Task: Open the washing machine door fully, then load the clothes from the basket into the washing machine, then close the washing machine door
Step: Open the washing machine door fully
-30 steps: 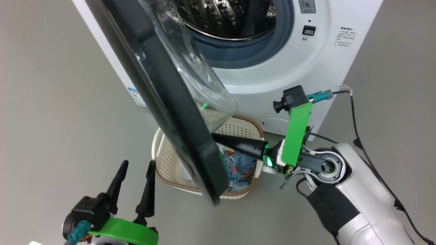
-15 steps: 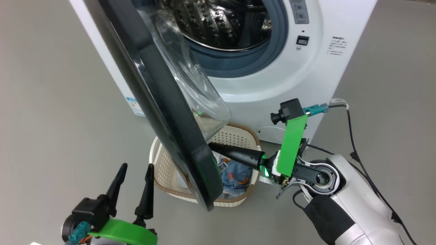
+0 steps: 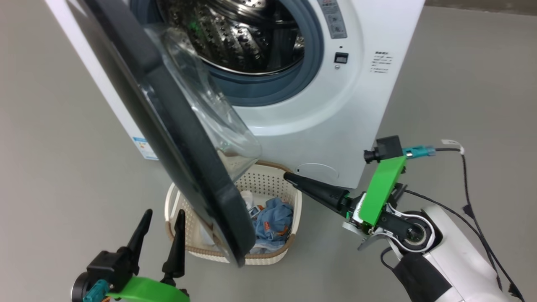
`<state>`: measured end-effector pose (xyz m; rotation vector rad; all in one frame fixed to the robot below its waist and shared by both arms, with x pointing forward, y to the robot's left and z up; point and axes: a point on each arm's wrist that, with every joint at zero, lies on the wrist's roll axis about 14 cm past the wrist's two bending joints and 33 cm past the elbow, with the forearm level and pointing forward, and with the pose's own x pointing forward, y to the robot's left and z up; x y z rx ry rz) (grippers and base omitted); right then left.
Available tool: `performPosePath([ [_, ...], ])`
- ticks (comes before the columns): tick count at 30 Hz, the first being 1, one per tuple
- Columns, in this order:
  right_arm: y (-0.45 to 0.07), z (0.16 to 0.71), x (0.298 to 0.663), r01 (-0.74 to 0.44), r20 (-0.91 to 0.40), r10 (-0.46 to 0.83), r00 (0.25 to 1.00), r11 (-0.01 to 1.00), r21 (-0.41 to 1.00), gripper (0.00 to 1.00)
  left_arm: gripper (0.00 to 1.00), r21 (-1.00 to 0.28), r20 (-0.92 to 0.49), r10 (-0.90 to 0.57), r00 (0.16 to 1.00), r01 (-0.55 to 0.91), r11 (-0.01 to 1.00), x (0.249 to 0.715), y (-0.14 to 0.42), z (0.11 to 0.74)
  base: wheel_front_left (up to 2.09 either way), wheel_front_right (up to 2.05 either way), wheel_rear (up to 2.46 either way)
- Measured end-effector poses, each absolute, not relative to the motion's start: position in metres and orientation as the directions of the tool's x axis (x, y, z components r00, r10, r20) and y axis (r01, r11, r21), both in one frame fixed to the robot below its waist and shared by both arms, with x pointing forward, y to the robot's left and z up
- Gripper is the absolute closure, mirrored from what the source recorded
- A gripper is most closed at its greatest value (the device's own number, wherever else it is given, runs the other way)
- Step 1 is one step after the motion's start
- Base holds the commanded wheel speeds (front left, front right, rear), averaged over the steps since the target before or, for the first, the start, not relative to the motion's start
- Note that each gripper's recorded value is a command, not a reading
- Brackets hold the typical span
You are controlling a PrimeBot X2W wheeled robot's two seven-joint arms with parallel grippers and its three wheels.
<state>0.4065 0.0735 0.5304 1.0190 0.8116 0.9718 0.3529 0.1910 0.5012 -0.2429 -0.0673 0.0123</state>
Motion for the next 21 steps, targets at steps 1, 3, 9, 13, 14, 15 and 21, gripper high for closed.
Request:
performPosePath([
  [1, 0.069, 0.529, 0.408, -0.269, -0.110, 0.919, 0.379, 0.223, 0.937, 0.00, 0.00, -0.241, 0.067, 0.018, 0.998, -0.001, 0.971, 0.353, 0.190, 0.502, 0.00, 0.00, 0.00],
  [3, 0.060, 0.526, 0.411, -0.270, -0.120, 0.902, 0.414, 0.248, 0.931, 0.00, 0.00, -0.240, 0.063, 0.015, 0.998, 0.000, 0.971, 0.352, 0.190, 0.500, 0.00, 0.00, 0.00],
  [9, 0.031, 0.515, 0.415, -0.268, -0.160, 0.846, 0.509, 0.332, 0.905, 0.00, 0.00, -0.235, 0.059, 0.000, 0.998, 0.014, 0.972, 0.350, 0.188, 0.499, 0.00, 0.00, 0.00],
  [13, 0.018, 0.509, 0.417, -0.269, -0.177, 0.817, 0.549, 0.374, 0.888, 0.00, 0.00, -0.233, 0.060, -0.002, 0.998, 0.016, 0.972, 0.350, 0.188, 0.499, 0.00, 0.00, 0.00],
  [14, 0.014, 0.508, 0.417, -0.271, -0.180, 0.807, 0.562, 0.385, 0.882, 0.00, 0.00, -0.232, 0.062, -0.003, 0.998, 0.017, 0.973, 0.350, 0.188, 0.499, 0.00, 0.00, 0.00],
  [15, 0.010, 0.506, 0.417, -0.274, -0.186, 0.797, 0.574, 0.401, 0.874, 0.00, 0.00, -0.232, 0.063, -0.004, 0.998, 0.018, 0.973, 0.351, 0.188, 0.500, 0.00, 0.00, 0.00],
  [21, -0.015, 0.495, 0.415, -0.272, -0.217, 0.739, 0.638, 0.480, 0.834, 0.00, 0.00, -0.234, 0.068, -0.009, 0.998, 0.025, 0.972, 0.352, 0.187, 0.501, 0.00, 0.00, 0.00],
])
